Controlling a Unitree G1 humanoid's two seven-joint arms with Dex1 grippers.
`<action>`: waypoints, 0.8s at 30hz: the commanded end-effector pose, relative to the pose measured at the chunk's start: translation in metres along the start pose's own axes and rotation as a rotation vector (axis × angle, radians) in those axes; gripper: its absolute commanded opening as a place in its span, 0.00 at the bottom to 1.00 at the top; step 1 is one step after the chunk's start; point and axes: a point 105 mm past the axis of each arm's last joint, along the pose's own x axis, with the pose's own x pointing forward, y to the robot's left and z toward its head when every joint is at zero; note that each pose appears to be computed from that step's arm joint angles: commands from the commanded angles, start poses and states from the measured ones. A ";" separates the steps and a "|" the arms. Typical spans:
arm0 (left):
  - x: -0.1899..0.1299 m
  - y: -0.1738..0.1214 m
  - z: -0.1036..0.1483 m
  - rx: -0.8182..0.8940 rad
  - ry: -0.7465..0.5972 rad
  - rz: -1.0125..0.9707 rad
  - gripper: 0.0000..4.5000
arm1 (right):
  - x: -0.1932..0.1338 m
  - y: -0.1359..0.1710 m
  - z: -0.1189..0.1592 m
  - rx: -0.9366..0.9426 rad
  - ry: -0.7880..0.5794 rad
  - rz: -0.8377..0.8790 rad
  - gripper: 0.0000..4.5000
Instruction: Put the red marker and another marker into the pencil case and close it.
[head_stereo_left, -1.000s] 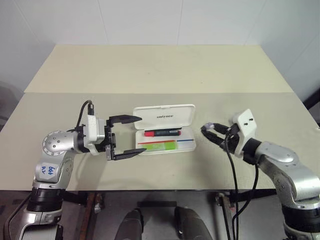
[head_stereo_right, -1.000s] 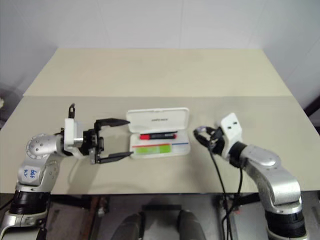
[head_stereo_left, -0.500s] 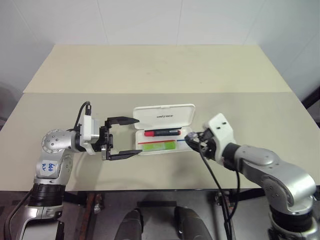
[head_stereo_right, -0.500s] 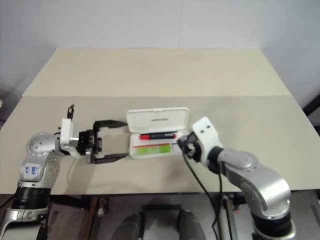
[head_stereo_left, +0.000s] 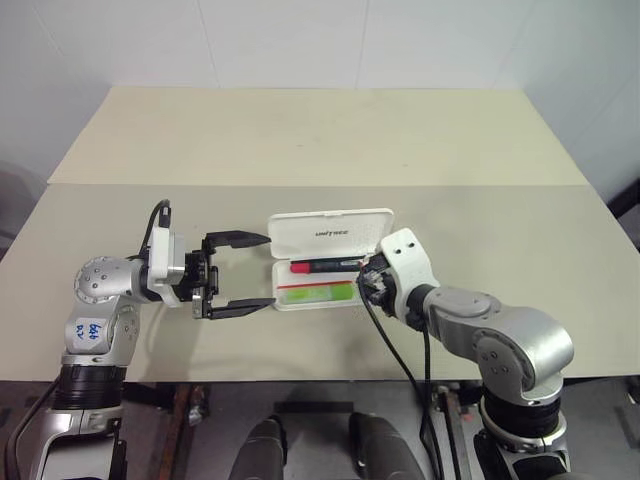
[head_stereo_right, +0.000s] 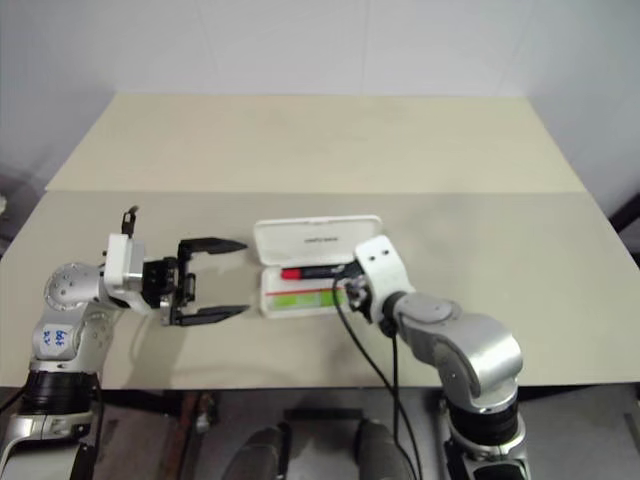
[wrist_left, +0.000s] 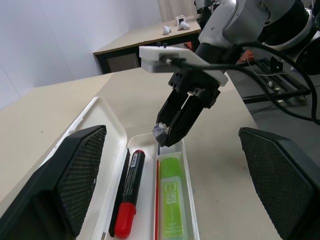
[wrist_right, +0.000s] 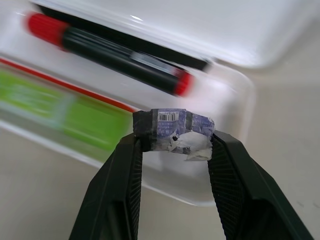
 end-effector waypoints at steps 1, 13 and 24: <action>0.000 0.001 0.012 0.042 -0.028 0.007 1.00 | -0.003 -0.007 0.010 -0.012 -0.027 -0.038 0.35; -0.001 0.001 0.014 0.050 -0.033 0.017 1.00 | -0.013 0.011 0.010 -0.065 -0.057 0.078 0.35; 0.001 0.003 0.013 0.054 -0.037 0.017 1.00 | -0.013 0.014 0.005 -0.058 -0.037 0.101 0.35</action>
